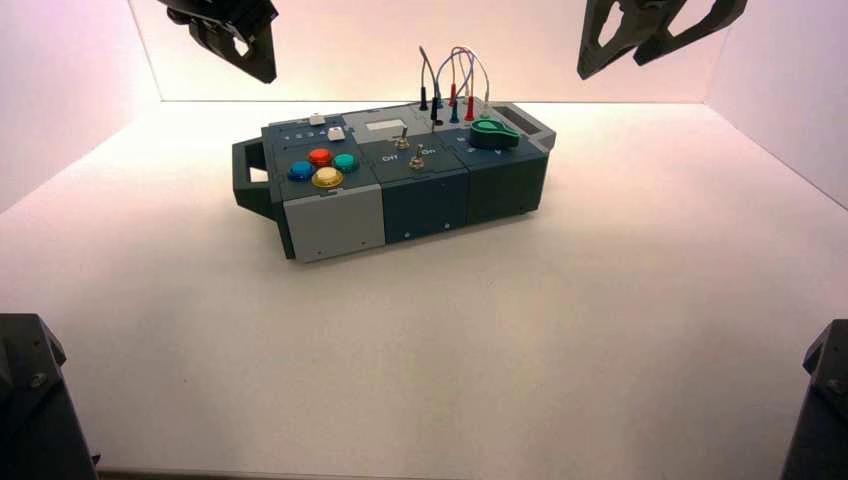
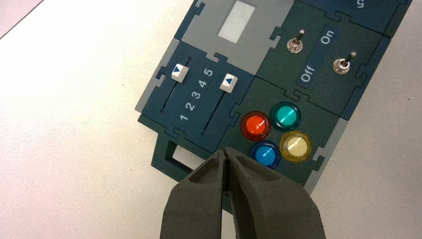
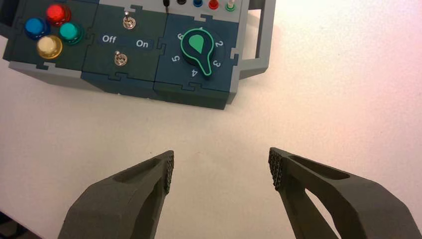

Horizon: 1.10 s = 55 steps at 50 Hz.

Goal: Pull the red wire.

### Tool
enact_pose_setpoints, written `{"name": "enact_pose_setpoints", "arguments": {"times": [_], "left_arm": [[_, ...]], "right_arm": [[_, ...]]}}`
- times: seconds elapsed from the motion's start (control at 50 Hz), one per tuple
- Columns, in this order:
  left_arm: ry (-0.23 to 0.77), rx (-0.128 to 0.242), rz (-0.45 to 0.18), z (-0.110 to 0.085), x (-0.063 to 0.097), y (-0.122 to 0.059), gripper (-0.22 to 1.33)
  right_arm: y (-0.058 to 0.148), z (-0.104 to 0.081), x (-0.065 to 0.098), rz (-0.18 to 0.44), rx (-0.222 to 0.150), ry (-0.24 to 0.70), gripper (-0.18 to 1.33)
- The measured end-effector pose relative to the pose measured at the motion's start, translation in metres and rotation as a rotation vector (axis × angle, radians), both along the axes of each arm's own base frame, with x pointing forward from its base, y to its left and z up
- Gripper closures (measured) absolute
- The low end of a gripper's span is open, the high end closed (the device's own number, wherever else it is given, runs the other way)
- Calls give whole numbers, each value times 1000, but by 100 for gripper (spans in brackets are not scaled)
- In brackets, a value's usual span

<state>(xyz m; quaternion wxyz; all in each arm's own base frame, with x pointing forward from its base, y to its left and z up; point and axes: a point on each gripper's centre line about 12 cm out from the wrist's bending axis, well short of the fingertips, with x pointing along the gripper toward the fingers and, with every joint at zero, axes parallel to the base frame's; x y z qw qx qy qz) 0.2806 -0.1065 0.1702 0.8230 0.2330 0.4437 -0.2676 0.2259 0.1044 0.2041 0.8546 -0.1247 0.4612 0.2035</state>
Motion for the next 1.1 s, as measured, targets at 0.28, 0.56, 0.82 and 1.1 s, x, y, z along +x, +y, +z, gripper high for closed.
{"name": "enact_pose_setpoints", "arguments": {"times": [0.28, 0.56, 0.82, 1.1], "left_arm": [[67, -19, 32, 3, -3, -1, 128], [73, -28, 23, 11, -4, -3, 128], [0, -46, -34, 31, -12, -14, 128], [-17, -59, -29, 36, -13, -14, 128]], "right_arm": [[5, 20, 8, -4, 8, 2, -2], [21, 33, 44, 2, -22, 57, -7], [38, 30, 80, 12, -59, 125, -7], [62, 6, 108, 80, -108, 173, -7]]}}
